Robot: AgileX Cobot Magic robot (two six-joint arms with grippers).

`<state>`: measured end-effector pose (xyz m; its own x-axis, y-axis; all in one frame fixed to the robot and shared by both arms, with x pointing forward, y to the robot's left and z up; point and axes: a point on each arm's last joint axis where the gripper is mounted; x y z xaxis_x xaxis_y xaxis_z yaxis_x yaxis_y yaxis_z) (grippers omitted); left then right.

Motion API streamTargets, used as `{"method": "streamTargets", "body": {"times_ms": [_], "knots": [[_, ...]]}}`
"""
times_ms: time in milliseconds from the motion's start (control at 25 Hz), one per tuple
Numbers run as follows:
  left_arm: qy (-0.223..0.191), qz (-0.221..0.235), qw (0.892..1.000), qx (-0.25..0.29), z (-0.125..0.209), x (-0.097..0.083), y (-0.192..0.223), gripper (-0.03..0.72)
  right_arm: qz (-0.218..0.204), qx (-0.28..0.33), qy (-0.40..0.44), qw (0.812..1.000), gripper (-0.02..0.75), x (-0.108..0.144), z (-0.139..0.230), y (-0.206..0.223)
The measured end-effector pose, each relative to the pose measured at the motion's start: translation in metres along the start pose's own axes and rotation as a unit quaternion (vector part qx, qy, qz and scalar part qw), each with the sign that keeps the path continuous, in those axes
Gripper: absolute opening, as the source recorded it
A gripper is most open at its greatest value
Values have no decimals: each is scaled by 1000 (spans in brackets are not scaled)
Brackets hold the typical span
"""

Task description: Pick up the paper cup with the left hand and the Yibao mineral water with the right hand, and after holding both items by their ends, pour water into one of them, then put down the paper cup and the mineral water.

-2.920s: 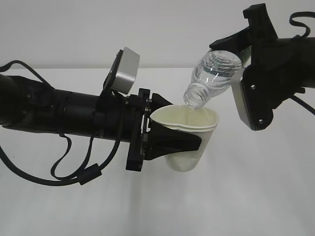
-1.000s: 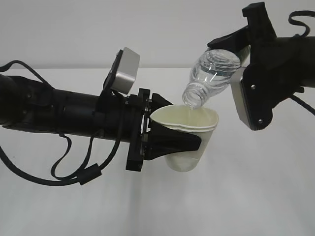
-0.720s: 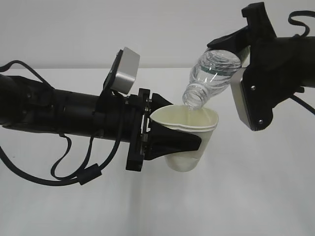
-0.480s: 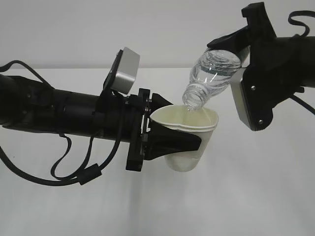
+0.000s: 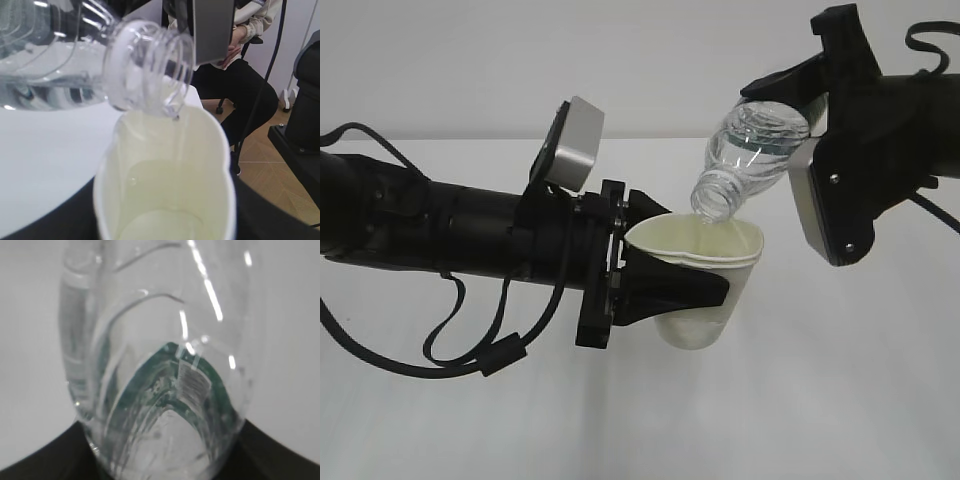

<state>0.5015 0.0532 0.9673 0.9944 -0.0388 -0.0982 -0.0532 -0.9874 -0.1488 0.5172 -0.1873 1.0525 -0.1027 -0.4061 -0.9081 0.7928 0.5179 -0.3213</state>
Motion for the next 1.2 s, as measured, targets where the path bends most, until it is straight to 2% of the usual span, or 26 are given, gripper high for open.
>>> {"method": "streamTargets", "body": {"times_ms": [920,1200], "knots": [[0,0,1000,0,0,0,0,367,2,-1,-1,1000,424,0,0,0],[1,1,1000,1,0,0,0,367,12,3,-5,1000,424,-7,3,0]]}}
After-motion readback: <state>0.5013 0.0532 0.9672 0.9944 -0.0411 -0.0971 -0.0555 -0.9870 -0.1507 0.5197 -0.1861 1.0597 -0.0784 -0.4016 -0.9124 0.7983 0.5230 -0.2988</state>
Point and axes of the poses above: a point on each arm's last joint axis where the gripper is mounted, y pointing out along that axis toward the gripper, x along the wrist's bending axis when the last joint is at zero, z = x × y, and after that the axes turned 3 degrees about -y, right-handed
